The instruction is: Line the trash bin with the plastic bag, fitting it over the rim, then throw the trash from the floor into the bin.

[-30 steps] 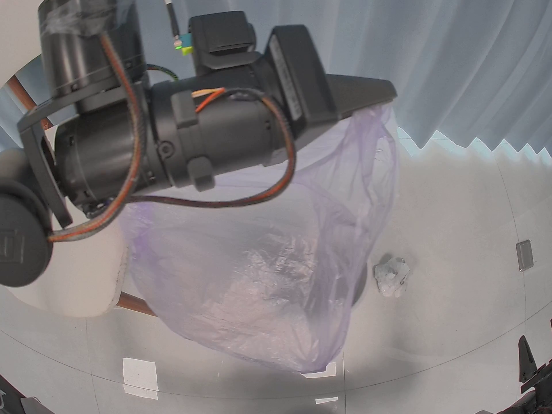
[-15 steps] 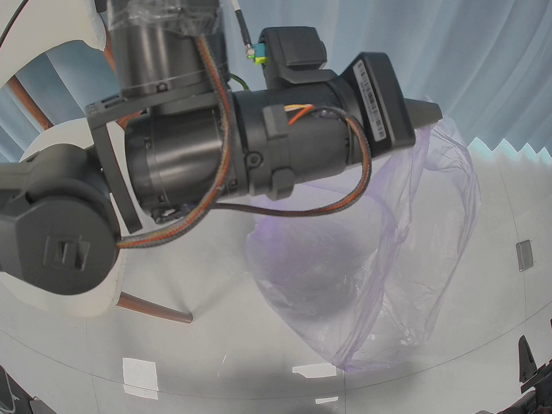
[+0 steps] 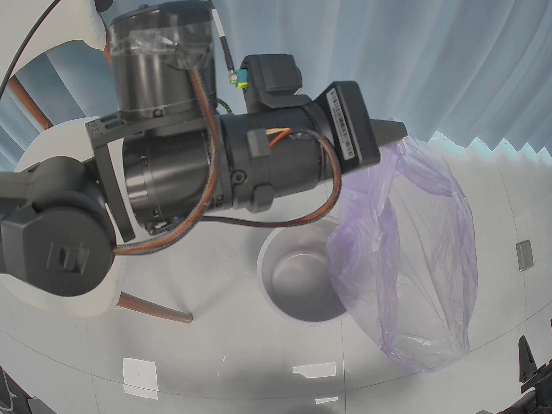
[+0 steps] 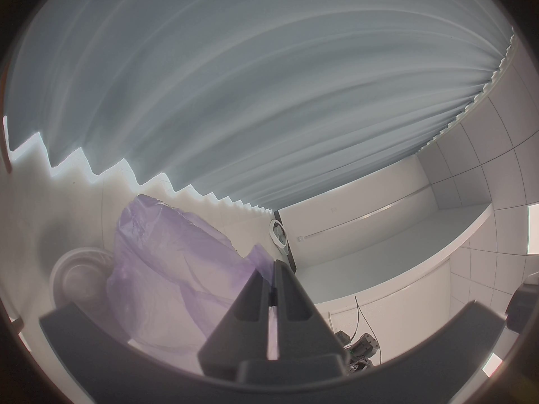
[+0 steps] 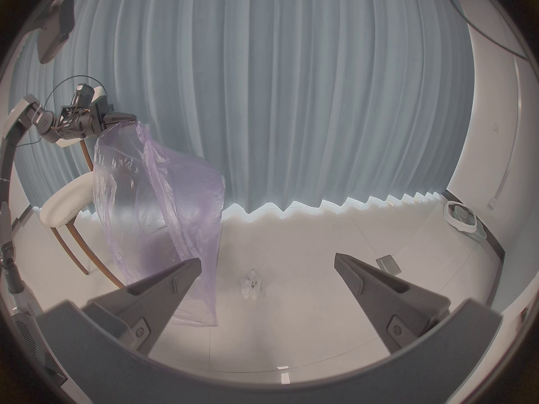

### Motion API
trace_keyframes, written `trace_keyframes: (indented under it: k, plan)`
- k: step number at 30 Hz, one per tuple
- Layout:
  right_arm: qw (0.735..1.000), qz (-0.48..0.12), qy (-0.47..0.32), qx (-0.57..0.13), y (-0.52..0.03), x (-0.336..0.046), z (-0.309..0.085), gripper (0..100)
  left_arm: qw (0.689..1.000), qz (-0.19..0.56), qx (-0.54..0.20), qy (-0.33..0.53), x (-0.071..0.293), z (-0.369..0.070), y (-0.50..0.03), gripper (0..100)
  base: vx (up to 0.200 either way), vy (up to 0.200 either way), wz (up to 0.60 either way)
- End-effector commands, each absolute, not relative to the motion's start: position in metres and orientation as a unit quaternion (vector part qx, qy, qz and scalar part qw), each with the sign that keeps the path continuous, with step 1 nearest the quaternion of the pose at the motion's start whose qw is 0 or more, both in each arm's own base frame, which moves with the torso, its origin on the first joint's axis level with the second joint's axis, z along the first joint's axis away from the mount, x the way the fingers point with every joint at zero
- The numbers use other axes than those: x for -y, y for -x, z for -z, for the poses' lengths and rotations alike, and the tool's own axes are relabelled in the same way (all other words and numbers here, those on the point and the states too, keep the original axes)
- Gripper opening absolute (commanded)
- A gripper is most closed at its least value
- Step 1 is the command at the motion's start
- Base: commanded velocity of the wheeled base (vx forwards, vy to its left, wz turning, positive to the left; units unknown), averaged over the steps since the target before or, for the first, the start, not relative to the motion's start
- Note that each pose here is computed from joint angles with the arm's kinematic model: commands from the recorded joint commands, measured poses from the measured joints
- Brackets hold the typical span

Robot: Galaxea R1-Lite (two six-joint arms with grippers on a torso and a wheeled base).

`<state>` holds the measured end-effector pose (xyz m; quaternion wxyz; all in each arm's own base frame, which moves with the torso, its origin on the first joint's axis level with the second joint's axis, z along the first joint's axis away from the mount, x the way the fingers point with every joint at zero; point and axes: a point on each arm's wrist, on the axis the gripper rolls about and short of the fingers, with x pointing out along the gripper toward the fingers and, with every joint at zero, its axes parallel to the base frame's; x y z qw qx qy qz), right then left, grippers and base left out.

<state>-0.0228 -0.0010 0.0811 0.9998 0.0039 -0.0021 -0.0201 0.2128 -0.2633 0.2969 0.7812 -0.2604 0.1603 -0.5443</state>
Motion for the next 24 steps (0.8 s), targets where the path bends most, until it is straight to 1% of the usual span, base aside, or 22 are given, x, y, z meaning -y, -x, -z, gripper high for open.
trace_keyframes:
  k: [1, 10, 16, 21, 24]
  plan:
    - [1.000, 0.020, -0.004, 0.002, 0.023, 0.001, -0.076, 100, 0.782, 0.543, -0.160, 0.261, 0.255, -0.298, -0.206, 0, 0.000, 0.000, 0.00]
    - [1.000, 0.020, -0.004, 0.002, 0.023, 0.001, -0.076, 100, 0.783, 0.539, -0.173, 0.258, 0.241, -0.304, -0.194, 0, 0.000, 0.000, 0.00]
    - [1.000, 0.020, -0.004, 0.002, 0.023, 0.001, -0.076, 100, 0.784, 0.529, -0.210, 0.248, 0.232, -0.281, -0.184, 0, 0.000, 0.000, 0.00]
    - [1.000, 0.019, -0.004, 0.002, 0.023, 0.001, -0.076, 100, 0.784, 0.514, -0.258, 0.233, 0.230, -0.249, -0.184, 0, 0.000, 0.000, 0.00]
    - [1.000, 0.019, -0.004, 0.002, 0.023, 0.001, -0.076, 100, 0.781, 0.511, -0.275, 0.232, 0.234, -0.241, -0.184, 0, 0.000, 0.000, 0.00]
